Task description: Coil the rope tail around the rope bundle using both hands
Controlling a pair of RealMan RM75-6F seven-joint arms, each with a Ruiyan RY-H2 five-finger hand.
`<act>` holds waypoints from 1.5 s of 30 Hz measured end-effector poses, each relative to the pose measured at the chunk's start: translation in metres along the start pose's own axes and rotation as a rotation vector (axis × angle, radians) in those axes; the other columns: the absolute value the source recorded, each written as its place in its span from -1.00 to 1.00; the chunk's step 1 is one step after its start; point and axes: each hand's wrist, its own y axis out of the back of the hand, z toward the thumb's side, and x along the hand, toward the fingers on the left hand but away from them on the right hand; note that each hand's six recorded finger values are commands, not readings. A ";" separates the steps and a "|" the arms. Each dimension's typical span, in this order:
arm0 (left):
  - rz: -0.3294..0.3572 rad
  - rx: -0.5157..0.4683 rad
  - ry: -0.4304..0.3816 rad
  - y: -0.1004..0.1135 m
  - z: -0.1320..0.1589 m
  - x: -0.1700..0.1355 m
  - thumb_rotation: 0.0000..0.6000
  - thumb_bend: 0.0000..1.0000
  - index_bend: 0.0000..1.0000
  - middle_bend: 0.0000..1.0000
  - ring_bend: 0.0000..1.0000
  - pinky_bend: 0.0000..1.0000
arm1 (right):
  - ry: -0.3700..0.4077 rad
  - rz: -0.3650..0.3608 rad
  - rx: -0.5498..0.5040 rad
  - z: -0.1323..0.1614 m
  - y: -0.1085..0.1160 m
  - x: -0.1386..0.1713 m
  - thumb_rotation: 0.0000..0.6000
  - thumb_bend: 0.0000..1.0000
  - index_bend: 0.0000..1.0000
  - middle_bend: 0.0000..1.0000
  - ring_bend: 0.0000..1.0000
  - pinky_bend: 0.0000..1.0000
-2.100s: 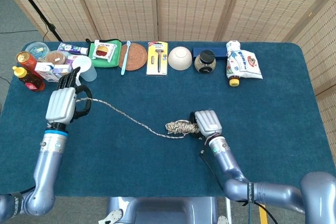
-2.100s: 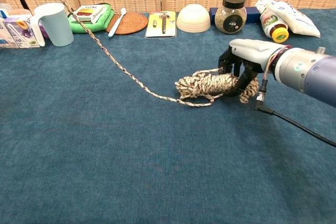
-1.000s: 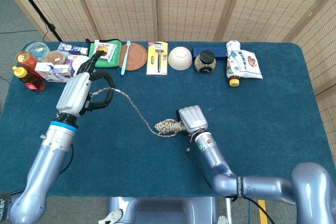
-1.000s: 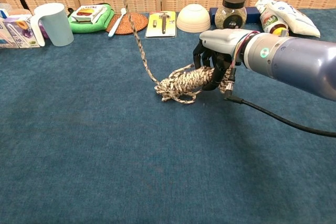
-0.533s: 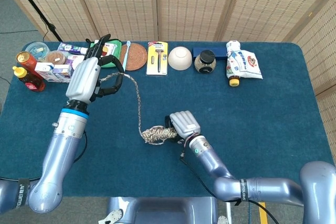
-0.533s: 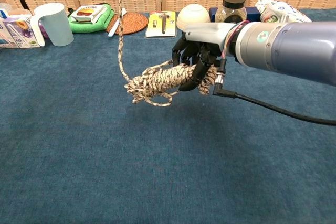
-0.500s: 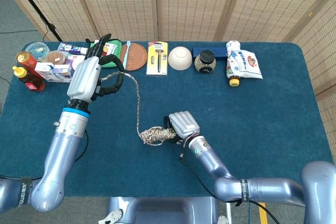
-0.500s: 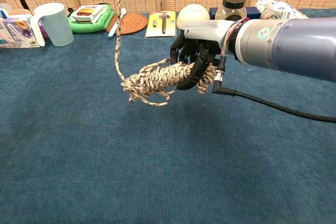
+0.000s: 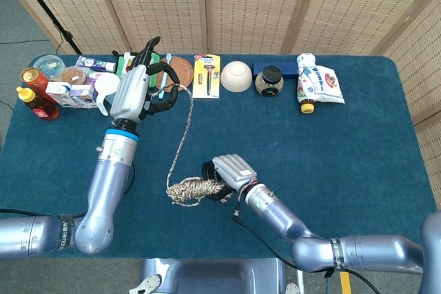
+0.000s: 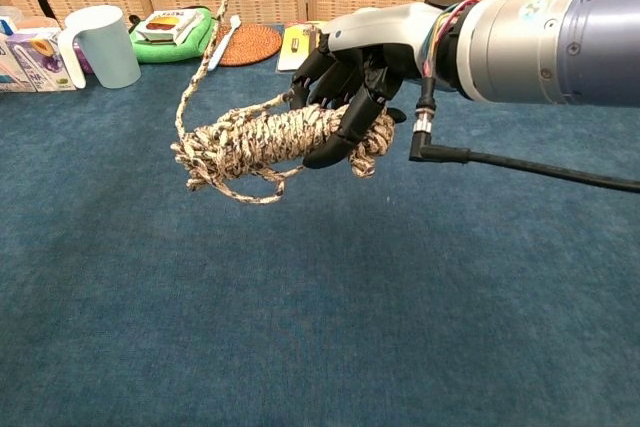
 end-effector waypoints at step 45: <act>0.067 0.056 0.033 -0.033 -0.039 0.011 1.00 -0.09 0.17 -1.00 -1.00 -1.00 | 0.030 -0.029 -0.263 0.018 0.025 -0.005 1.00 0.22 0.30 0.27 0.13 0.70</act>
